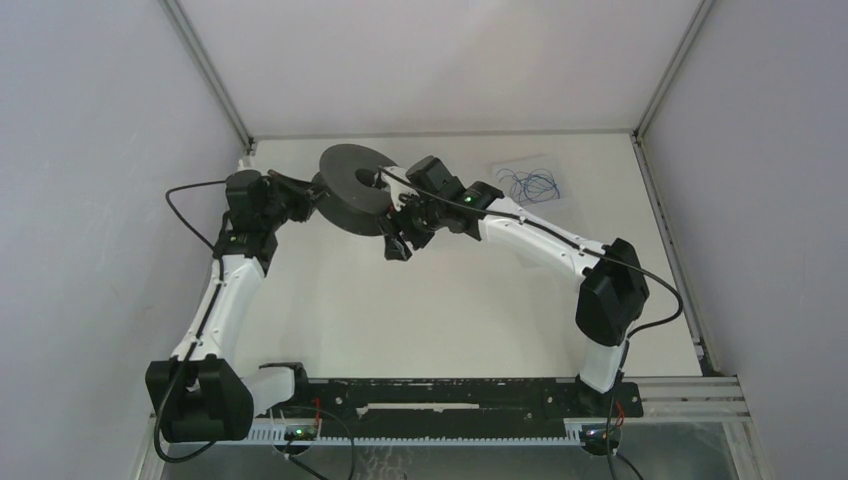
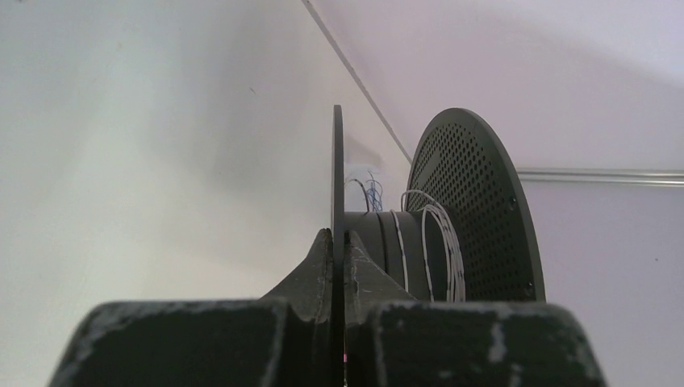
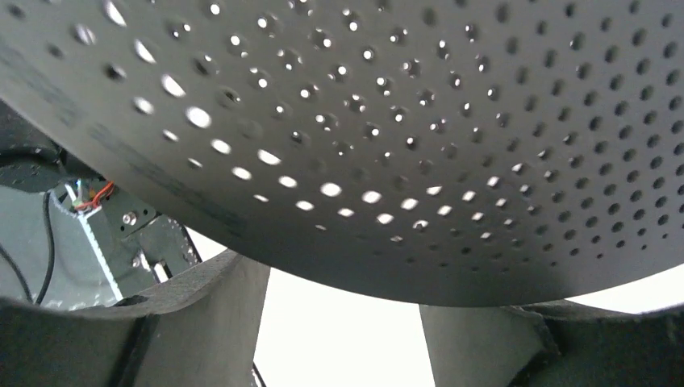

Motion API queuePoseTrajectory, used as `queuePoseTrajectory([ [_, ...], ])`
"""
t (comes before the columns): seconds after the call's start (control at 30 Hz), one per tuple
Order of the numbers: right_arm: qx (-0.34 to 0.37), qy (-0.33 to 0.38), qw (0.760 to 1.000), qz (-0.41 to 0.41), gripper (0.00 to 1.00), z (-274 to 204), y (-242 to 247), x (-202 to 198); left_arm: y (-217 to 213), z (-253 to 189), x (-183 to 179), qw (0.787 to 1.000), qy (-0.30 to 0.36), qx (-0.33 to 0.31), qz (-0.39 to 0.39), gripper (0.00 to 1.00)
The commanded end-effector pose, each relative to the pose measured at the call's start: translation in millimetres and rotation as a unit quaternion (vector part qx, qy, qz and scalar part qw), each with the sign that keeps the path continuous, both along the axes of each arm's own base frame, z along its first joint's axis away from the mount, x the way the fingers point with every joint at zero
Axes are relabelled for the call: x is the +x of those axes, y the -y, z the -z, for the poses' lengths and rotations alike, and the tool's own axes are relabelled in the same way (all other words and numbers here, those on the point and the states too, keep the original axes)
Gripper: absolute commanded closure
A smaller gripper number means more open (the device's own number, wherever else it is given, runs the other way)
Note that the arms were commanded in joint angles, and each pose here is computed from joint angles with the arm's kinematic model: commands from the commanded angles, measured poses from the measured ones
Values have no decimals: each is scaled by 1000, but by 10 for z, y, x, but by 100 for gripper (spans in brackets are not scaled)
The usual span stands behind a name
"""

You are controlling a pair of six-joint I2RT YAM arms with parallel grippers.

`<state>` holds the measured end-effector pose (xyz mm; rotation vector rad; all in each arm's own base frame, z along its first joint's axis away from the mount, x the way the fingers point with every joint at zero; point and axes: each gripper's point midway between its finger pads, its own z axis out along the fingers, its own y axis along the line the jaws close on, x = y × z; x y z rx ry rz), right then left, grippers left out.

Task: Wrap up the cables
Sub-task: Wrap the cable around the cable reel.

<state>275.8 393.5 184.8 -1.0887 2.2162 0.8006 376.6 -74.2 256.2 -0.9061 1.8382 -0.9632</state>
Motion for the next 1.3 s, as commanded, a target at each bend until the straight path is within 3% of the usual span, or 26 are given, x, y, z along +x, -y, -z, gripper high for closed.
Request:
queuePoseTrajectory([
  [0.0, 84, 39, 995, -49, 28, -493, -12, -25, 119, -479, -74, 996, 75, -37, 32, 100],
  [0.4, 139, 42, 982, -118, 28, -659, 437, -59, 109, -559, -66, 994, 96, -40, 36, 100],
  [0.7, 147, 52, 983, -98, 31, -707, 769, 87, 109, -583, -58, 994, 100, -32, 40, 100],
  [1.03, 197, 8, 975, -100, 37, -766, 586, 61, 125, -560, -53, 993, 99, -37, 45, 100],
  [1.27, 185, 30, 979, -81, 43, -731, 426, 210, 133, -546, -60, 993, 99, -39, 46, 100],
])
